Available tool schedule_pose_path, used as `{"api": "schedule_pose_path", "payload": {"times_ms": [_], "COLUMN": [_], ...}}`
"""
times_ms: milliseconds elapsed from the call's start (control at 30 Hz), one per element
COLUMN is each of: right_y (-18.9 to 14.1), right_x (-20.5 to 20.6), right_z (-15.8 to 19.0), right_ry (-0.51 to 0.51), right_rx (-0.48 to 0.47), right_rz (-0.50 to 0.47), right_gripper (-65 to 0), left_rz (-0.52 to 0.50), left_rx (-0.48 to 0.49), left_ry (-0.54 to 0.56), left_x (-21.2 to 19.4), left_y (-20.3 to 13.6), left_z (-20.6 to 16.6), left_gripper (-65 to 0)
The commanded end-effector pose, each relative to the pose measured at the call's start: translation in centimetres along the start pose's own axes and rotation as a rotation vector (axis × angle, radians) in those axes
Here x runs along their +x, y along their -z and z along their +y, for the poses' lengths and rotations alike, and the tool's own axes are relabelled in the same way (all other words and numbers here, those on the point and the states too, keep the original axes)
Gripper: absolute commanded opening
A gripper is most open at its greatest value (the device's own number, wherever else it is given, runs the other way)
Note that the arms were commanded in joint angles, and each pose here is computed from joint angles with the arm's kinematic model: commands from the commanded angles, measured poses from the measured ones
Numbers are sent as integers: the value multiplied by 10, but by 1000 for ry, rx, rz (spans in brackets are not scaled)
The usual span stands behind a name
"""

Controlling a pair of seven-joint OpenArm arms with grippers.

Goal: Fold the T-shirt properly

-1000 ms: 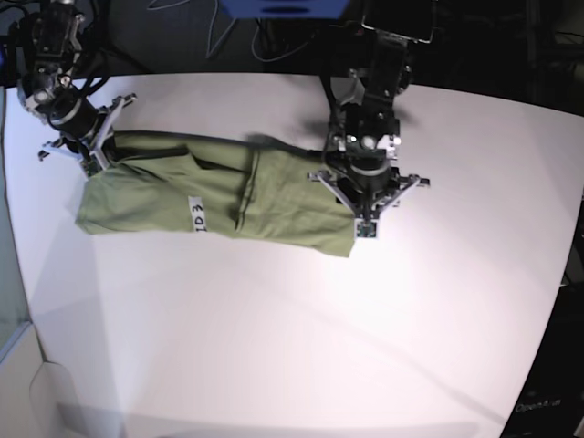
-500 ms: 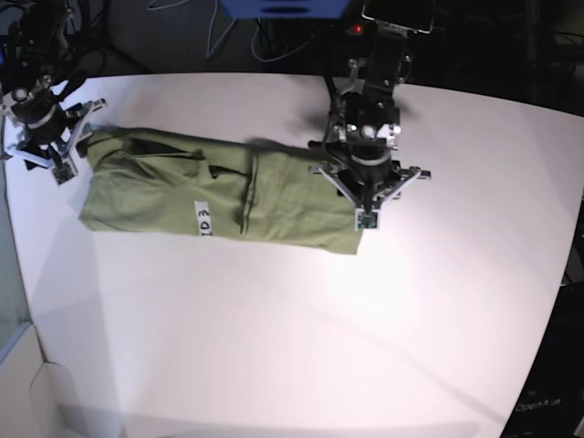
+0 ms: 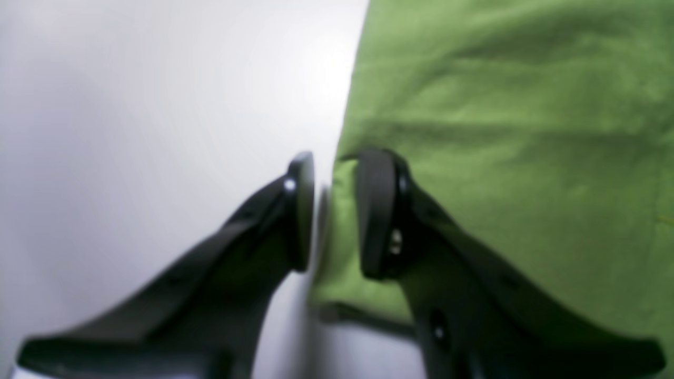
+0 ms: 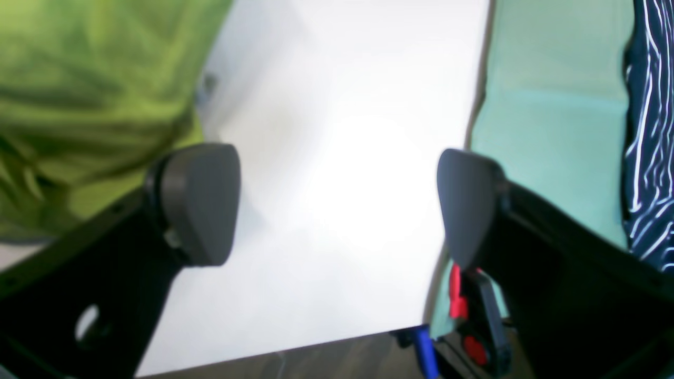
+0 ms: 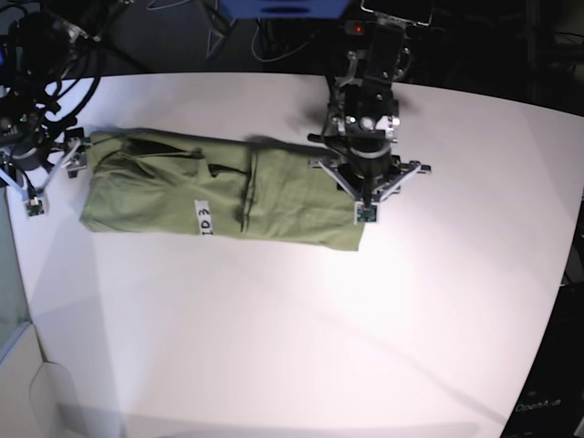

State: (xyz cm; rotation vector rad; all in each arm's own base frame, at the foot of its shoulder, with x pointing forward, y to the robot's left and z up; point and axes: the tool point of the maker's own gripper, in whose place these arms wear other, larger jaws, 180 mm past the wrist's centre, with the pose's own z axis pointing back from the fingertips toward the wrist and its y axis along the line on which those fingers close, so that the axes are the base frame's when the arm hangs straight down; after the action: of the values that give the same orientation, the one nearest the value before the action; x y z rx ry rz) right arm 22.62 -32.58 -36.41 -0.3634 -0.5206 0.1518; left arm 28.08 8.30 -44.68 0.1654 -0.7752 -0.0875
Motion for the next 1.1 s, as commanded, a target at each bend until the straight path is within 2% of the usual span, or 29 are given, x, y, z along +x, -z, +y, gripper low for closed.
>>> {"api": "schedule_pose_path", "payload": {"times_ms": [0,500,733,833,1067], "right_y": [-4,-4,-3,2,20], "right_x": [11,46,54,53,57], "right_z": [-7,1,20,31,50], "right_ry": [9,94,130,136,179], "right_rx": [-24,0,48,82,248], "right_rz": [-22,17,23,32,15], "right_gripper": [-84,-87,-86,-83,-81], "left_rz": [211,210,206,205,209], "left_rx": [-37,-37,-36,-35,-33], "left_ry": [-10,-11,-11,-10,-10], "left_x": [-52,-52,-49,-49,-49], "left_y": [-6,-6,-5,-5,-5], "left_z": [-8,-8,-8,-8,-7], "left_gripper": [-508,-508,-508,-508,-508]}}
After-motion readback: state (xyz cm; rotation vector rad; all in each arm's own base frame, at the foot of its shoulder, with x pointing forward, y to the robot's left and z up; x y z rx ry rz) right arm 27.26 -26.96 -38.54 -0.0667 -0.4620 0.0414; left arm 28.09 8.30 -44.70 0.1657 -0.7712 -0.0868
